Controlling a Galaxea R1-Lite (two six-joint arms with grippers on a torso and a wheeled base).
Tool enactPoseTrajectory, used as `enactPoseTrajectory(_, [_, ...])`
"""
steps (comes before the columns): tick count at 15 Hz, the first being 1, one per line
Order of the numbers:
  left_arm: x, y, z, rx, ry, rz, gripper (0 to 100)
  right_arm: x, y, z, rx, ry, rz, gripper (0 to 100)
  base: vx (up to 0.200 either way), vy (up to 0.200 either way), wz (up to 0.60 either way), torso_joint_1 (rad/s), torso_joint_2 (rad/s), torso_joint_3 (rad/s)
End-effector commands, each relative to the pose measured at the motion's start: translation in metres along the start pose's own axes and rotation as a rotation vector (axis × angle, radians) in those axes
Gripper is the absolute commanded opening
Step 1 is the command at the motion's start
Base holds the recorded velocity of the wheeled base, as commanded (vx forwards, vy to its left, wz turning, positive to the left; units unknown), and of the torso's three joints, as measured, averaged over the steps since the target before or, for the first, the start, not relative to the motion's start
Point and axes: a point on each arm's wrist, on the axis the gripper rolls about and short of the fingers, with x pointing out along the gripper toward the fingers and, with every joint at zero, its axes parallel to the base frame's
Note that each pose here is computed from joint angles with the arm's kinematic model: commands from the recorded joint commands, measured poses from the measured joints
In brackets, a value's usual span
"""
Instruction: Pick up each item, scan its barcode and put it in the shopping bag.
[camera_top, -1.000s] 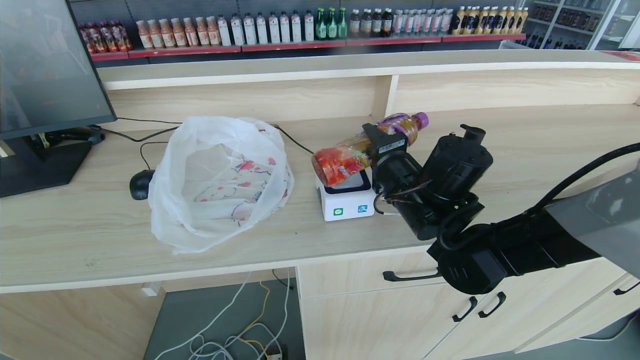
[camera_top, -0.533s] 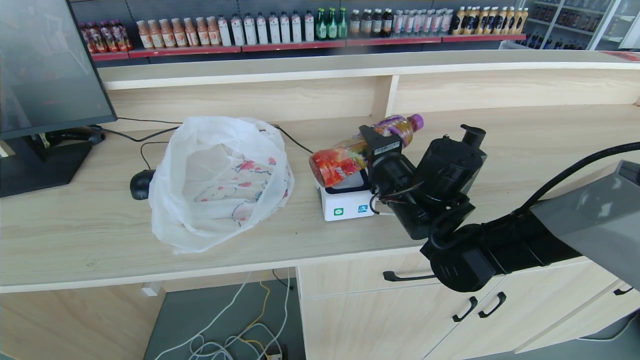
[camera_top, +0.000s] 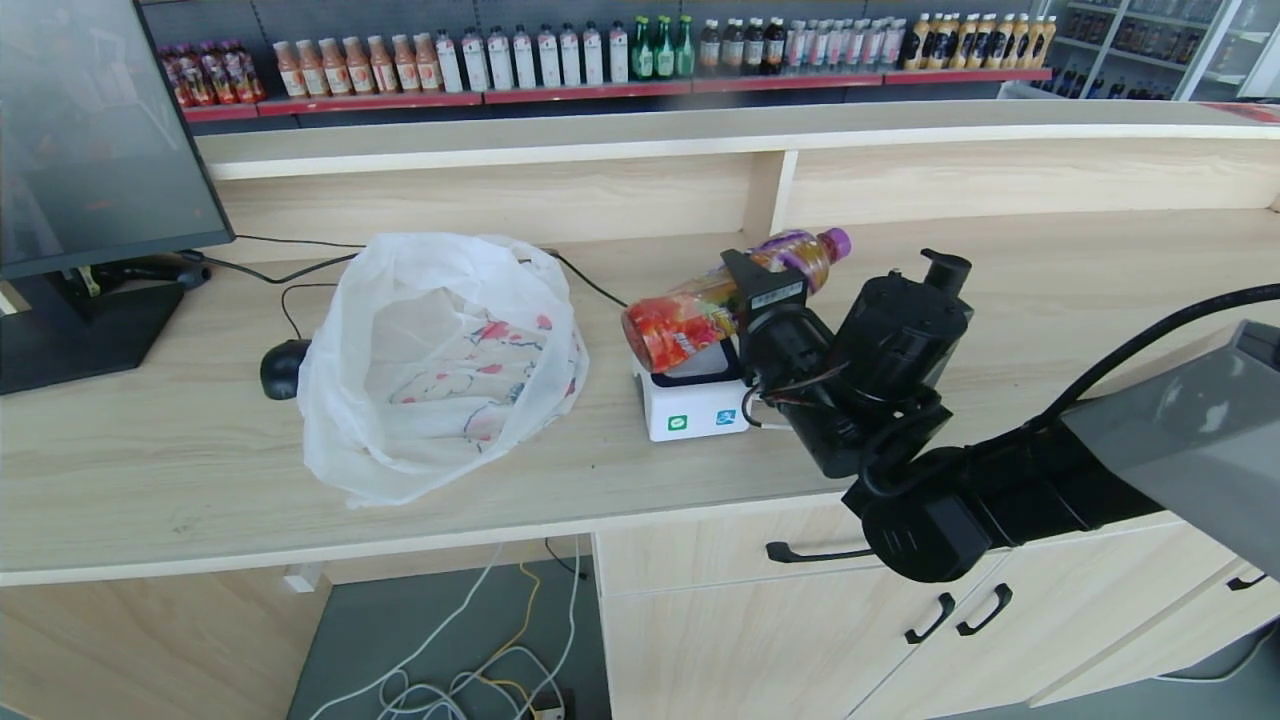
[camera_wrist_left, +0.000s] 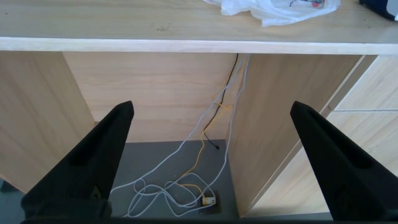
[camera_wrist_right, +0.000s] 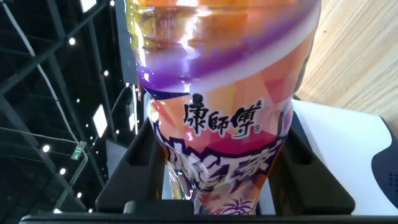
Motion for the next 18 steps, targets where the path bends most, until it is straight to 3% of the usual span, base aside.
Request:
enactPoseTrajectory(1, [0.0, 0.0, 0.0, -0.001, -0.001, 0.001, 100, 0.0, 0.0, 0.0, 0.0, 0.0, -0.001, 0, 0.0, 0.0, 0.0, 0.0, 0.0, 0.0])
enactPoseTrajectory(12, [0.0, 0.0, 0.0, -0.001, -0.001, -0.001, 100, -0.001, 0.006, 0.001, -0.011, -0.001, 0.014, 0, 0.0, 0.0, 0.0, 0.0, 0.0, 0.0])
enactPoseTrajectory(18, [0.0, 0.0, 0.0, -0.001, -0.001, 0.001, 100, -0.004, 0.026, 0.009, -0.048, -0.01, 0.063, 0, 0.0, 0.0, 0.0, 0.0, 0.0, 0.0])
